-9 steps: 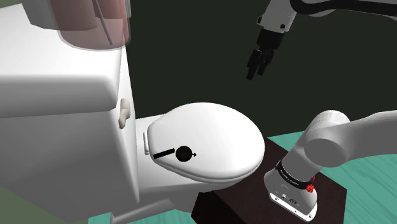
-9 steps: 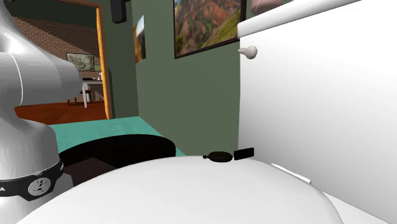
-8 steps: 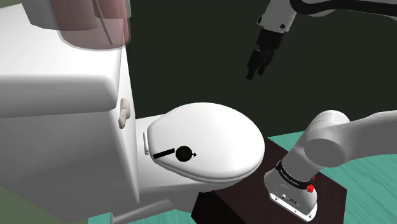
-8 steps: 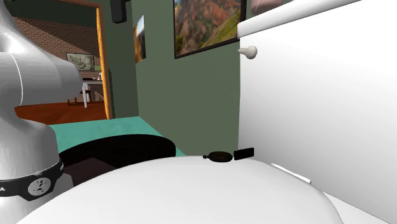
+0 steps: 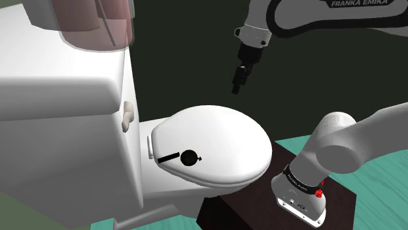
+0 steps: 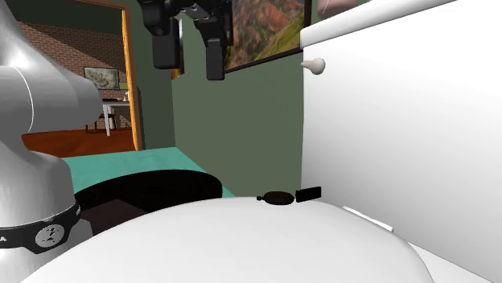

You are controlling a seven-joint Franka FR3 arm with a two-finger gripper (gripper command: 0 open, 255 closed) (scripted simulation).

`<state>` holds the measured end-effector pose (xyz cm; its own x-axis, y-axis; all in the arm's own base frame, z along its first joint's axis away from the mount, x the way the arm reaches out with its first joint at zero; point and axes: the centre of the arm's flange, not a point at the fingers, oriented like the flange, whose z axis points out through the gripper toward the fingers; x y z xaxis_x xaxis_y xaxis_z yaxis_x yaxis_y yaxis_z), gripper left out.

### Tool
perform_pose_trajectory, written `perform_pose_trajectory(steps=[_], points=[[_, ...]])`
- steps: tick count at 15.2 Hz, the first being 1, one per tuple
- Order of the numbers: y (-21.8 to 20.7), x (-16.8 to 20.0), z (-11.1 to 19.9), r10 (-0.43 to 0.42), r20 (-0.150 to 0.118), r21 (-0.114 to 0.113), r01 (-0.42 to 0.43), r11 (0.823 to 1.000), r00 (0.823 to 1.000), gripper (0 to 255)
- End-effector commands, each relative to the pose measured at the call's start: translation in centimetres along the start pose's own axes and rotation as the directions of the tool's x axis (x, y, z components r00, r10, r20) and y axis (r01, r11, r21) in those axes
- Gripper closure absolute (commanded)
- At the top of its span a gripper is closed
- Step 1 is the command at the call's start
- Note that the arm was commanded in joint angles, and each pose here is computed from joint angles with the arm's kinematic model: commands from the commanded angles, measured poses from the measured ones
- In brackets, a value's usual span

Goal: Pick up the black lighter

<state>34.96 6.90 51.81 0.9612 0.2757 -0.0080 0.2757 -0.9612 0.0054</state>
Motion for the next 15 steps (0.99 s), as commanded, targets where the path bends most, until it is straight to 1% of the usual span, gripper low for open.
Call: perform_pose_trajectory(steps=[1,4,6,8,11,13,15], points=[[-1.9,1.6,1.2,-0.079,-0.005,-0.015,0.079,0.997,0.997,0],[-4.8,3.7,3.3,-0.193,-0.007,-0.037,0.193,0.981,0.981,0],[-6.8,4.8,4.7,-0.268,-0.008,-0.052,0.267,0.962,0.963,0],[-8.9,5.8,6.2,-0.341,-0.007,-0.067,0.34,0.938,0.94,0],[-12.2,7.0,8.4,-0.447,-0.003,-0.089,0.445,0.891,0.895,0],[-14.4,7.7,9.9,-0.514,0.001,-0.104,0.511,0.853,0.858,0],[-16.6,8.1,11.4,-0.578,0.005,-0.118,0.575,0.81,0.816,0]])
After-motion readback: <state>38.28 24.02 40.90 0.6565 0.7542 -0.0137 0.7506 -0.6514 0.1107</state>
